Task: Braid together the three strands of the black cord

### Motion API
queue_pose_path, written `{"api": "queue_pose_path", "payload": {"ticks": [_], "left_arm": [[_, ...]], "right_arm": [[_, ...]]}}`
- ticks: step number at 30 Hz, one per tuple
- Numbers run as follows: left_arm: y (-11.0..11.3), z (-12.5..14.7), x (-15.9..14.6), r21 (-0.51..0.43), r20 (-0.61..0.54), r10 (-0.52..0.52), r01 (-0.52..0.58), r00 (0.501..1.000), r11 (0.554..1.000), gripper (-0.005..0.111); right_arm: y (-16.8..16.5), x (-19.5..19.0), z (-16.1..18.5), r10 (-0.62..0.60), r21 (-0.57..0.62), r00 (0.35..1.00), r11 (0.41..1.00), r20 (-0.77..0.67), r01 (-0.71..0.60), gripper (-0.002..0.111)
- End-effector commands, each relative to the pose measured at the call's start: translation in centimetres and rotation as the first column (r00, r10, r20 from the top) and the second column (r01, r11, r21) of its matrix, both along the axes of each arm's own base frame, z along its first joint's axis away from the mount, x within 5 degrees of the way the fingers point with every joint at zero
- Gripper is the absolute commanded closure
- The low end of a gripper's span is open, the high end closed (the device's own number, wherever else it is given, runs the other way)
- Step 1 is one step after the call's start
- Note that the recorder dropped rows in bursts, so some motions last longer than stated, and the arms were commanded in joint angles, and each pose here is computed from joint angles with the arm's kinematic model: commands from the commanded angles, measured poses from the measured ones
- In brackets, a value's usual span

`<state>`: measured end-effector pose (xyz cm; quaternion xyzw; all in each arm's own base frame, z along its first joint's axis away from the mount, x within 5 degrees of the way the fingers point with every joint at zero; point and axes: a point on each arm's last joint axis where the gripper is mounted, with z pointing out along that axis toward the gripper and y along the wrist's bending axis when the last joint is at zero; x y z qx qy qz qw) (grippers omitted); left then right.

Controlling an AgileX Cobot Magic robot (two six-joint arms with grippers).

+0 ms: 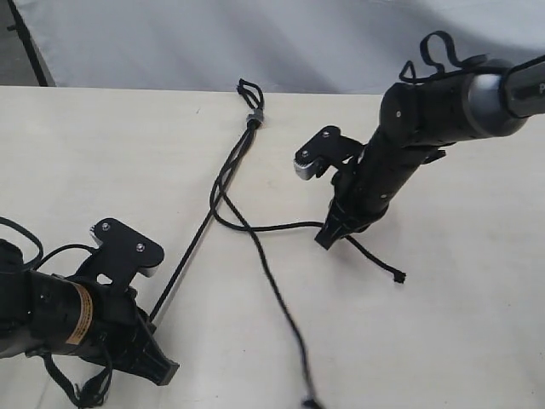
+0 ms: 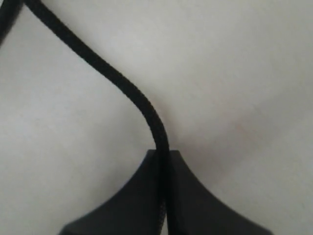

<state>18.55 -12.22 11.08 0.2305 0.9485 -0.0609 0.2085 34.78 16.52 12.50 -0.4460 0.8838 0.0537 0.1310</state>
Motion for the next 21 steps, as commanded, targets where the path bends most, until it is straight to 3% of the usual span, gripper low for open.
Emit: {"api": "queue_pose_path", "payload": {"ticks": [1, 9, 12, 14, 19, 21], "left_arm": [[0.8, -1.0, -1.1, 0.089, -0.074, 0.017, -0.010, 0.997, 0.996, 0.105], [0.8, -1.0, -1.1, 0.091, -0.073, 0.010, -0.004, 0.997, 0.996, 0.105], [1.0, -1.0, -1.2, 0.118, -0.084, 0.012, -0.002, 0.996, 0.993, 0.105], [1.2, -1.1, -1.3, 0.132, -0.091, 0.017, -0.004, 0.996, 0.991, 0.105], [1.1, -1.0, -1.2, 0.121, -0.087, 0.017, -0.007, 0.996, 0.993, 0.105], [1.1, -1.0, -1.2, 0.121, -0.086, 0.017, -0.006, 0.996, 0.993, 0.098]], "right_arm": [[-1.1, 0.1, -0.1, -0.052, 0.001, 0.998, 0.999, -0.046, 0.053, 0.109], [-0.9, 0.2, -0.4, -0.056, 0.004, 0.998, 0.998, -0.043, 0.056, 0.108], [-0.9, 0.4, -0.3, -0.112, 0.020, 0.993, 0.993, -0.033, 0.113, 0.107], [-0.8, 0.5, -0.3, -0.148, 0.031, 0.989, 0.988, -0.028, 0.149, 0.098], [0.1, -0.2, 0.3, -0.110, 0.025, 0.993, 0.993, -0.035, 0.111, 0.060], [0.3, -0.4, 1.3, -0.106, 0.035, 0.994, 0.994, -0.024, 0.107, 0.049]]}}
